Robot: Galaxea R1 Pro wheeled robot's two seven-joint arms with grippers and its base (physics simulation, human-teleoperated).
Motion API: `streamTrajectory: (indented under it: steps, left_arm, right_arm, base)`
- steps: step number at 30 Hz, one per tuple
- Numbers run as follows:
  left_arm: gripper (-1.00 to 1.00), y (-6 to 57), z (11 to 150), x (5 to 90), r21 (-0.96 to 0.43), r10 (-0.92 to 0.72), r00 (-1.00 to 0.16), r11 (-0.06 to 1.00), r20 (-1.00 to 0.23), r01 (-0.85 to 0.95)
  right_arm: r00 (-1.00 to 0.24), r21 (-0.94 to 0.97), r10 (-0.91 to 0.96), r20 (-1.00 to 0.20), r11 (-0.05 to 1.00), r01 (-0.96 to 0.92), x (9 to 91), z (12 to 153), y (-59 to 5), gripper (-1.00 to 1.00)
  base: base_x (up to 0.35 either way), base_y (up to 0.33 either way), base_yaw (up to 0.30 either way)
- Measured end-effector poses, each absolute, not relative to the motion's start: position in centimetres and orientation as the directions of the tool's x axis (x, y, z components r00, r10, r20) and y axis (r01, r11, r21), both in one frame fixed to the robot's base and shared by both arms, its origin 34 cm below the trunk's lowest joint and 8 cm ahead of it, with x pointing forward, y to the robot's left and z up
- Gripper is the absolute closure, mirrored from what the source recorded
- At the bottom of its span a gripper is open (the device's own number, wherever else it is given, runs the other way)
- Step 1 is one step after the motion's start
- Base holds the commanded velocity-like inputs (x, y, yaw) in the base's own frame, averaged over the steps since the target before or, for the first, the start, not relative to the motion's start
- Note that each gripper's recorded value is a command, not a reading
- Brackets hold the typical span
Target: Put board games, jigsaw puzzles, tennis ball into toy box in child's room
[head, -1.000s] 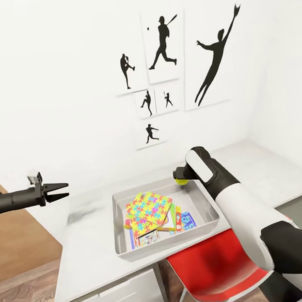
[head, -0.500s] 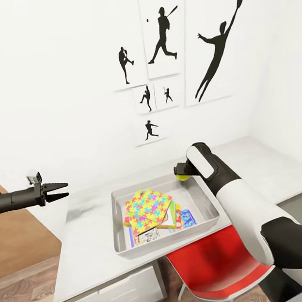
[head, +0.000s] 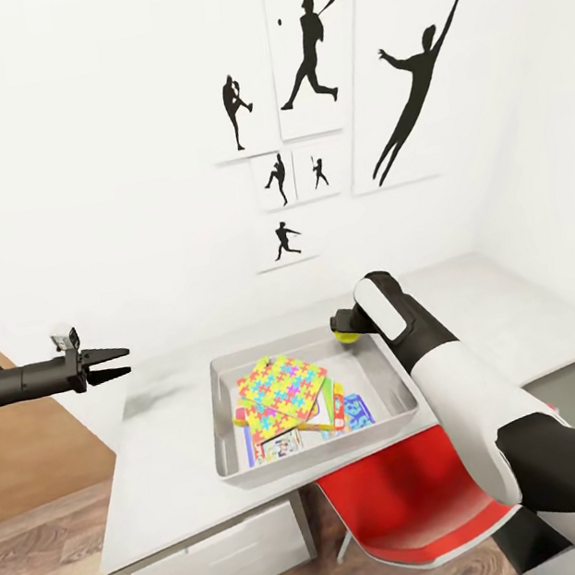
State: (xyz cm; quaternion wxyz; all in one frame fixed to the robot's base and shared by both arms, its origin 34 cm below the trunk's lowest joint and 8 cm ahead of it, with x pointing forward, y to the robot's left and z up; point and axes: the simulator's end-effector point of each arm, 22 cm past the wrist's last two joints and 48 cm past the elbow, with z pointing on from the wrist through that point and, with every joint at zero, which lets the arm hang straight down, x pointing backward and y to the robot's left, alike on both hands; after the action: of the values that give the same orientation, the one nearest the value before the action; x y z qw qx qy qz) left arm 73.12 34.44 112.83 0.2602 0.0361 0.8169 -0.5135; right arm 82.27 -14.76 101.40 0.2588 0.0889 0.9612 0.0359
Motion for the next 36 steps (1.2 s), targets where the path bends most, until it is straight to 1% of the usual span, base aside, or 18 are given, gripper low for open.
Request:
streamTrajectory:
  steps: [36]
  left_arm:
    - [-1.00,34.4,109.1,73.8,-0.838,-0.209,-0.888,0.470,-0.410,0.277]
  right_arm:
    - [-0.873,0.110,0.189,-0.449,0.982,0.156,82.4,97.6,-14.7,1.00]
  base:
    - [0.000,0.000,0.000]
